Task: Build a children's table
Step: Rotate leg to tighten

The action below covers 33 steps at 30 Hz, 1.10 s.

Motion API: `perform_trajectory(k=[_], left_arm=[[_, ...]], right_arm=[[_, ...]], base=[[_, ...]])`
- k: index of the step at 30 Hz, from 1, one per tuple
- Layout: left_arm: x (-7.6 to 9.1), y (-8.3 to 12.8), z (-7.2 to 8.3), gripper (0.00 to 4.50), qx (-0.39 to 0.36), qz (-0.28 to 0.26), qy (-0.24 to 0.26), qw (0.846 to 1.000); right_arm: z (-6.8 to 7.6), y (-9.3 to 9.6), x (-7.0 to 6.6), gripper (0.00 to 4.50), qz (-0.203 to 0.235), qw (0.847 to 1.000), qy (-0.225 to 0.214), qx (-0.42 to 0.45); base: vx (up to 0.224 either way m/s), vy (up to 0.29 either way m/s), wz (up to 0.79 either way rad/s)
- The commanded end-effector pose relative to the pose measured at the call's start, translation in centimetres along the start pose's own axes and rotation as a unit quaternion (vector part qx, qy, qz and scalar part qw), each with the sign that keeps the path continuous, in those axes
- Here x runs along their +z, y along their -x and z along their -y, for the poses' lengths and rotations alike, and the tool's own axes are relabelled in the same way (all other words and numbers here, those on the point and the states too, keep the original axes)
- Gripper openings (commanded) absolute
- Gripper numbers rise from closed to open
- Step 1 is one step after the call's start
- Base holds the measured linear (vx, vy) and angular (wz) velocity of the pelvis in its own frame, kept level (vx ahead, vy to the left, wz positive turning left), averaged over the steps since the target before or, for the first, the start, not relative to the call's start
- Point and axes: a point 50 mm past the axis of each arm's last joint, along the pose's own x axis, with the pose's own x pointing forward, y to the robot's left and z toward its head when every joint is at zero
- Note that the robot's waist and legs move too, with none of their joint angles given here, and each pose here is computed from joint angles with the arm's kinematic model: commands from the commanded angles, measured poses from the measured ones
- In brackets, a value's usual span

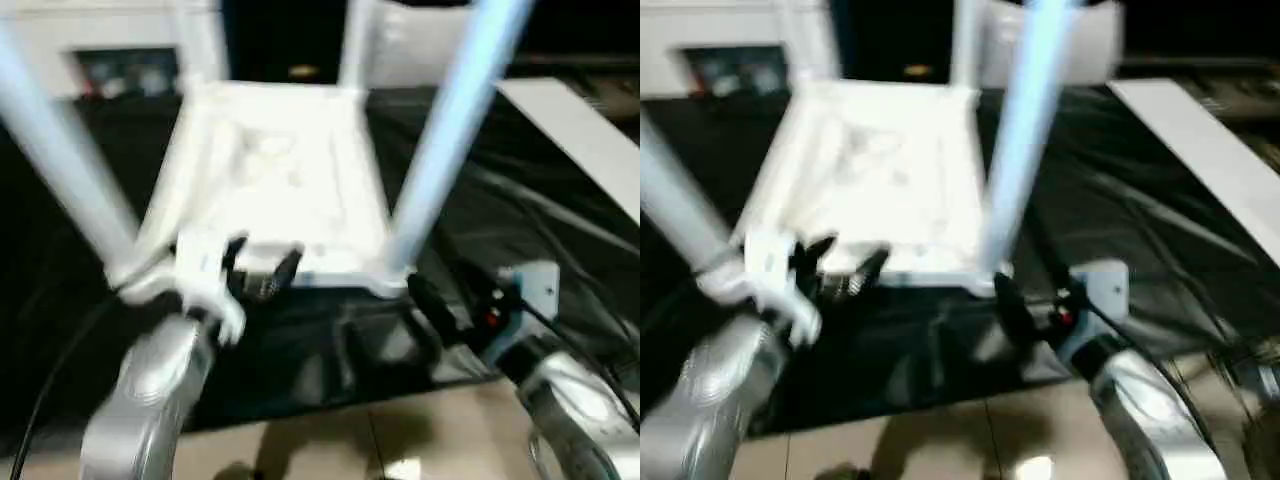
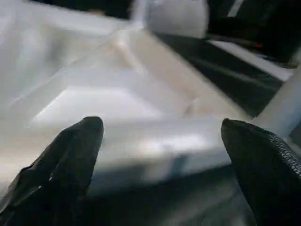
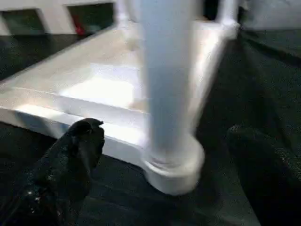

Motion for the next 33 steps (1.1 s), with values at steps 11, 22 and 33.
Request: perform_trajectory(k=[11,22,33], left_arm=[[1.7,-0.7,0.0,4.40,-0.030,0.031,-0.029,0.999],[1.2,-1.1,0.1,4.40,-0.028,0.019,-0.016,0.999],[-0.4,0.0,0.7,4.40,-0.053,-0.005,0.001,0.999]], right_arm=[[0.6,-1.4,-0.3,4.50,0.030,1.000,0.007,-0.006],[-0.1,-1.7,-1.0,4.50,0.013,1.000,0.011,0.010],[0.8,-1.1,-1.2,4.50,0.019,1.000,0.013,0.019]], base=[[-0.108,0.015,-0.07],[0.091,-0.003,0.07],[0.128,-0.014,0.23]])
